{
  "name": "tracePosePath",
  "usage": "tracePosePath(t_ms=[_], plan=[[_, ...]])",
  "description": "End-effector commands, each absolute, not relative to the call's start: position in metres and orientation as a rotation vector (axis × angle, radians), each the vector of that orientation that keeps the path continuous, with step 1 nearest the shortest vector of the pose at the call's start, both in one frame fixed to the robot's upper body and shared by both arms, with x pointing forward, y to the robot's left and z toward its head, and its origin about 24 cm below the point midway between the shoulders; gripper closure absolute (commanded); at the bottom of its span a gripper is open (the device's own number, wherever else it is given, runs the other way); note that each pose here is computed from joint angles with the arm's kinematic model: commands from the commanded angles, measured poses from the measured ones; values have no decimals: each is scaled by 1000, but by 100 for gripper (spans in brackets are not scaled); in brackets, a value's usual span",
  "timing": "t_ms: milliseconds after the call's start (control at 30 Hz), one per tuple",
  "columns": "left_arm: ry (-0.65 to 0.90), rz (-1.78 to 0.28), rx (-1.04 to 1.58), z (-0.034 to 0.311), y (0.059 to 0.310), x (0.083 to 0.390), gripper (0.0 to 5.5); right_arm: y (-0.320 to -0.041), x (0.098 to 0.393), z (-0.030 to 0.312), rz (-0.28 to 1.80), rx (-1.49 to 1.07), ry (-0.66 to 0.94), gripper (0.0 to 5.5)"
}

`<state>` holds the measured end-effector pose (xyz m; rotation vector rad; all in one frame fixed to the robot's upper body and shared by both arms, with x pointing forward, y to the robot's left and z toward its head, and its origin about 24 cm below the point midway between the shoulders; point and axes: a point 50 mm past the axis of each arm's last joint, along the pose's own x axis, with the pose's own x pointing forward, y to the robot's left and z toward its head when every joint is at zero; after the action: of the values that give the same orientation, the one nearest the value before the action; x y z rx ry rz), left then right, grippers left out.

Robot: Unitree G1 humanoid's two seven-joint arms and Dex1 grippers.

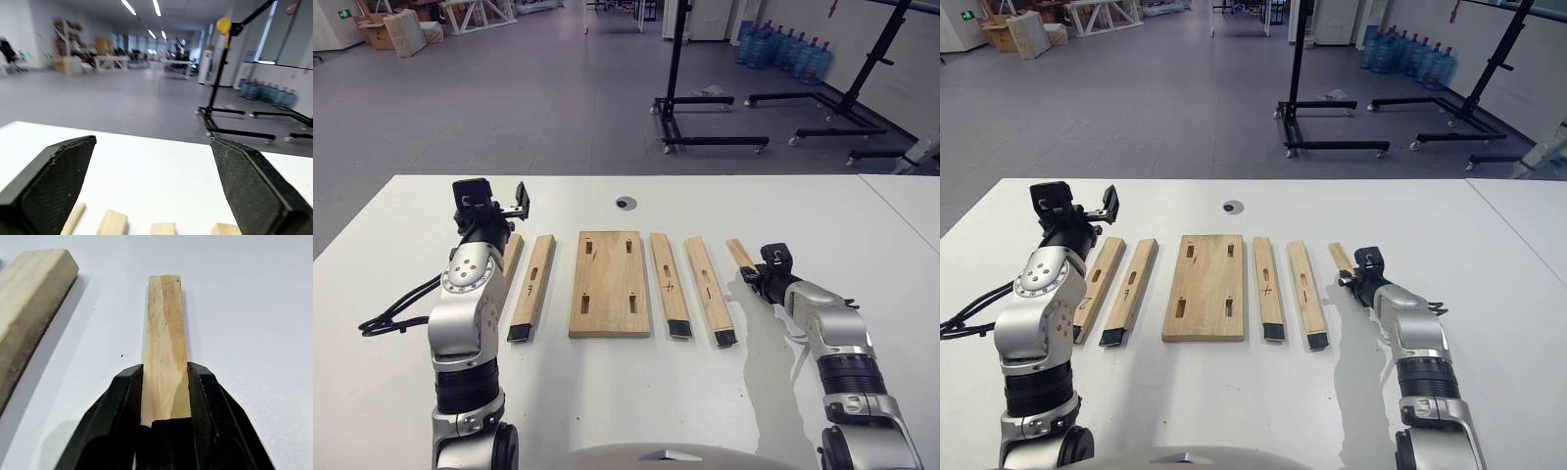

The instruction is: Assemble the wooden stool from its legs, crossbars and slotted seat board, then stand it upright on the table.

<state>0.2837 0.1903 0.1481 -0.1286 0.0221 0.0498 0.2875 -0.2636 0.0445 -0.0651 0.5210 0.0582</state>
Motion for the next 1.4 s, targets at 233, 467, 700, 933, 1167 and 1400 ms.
tracePosePath(t_ms=[233, 467, 700, 933, 1167, 1400], plan=[[151, -554, -488, 163, 123, 283, 121, -166, 304, 167, 485, 106, -56, 421], [137, -633, -813, 165, 116, 283, 121, -129, 283, 159, 670, 31, -53, 421], [174, -656, -877, 161, 110, 282, 121, -110, 272, 159, 772, 51, -75, 421], [137, -737, -891, 171, 103, 277, 121, -97, 260, 156, 866, 54, -69, 421], [131, -728, -900, 172, 105, 279, 121, -94, 260, 155, 870, 60, -67, 421], [184, -716, -905, 167, 102, 283, 169, -91, 259, 156, 882, 59, -74, 421]])
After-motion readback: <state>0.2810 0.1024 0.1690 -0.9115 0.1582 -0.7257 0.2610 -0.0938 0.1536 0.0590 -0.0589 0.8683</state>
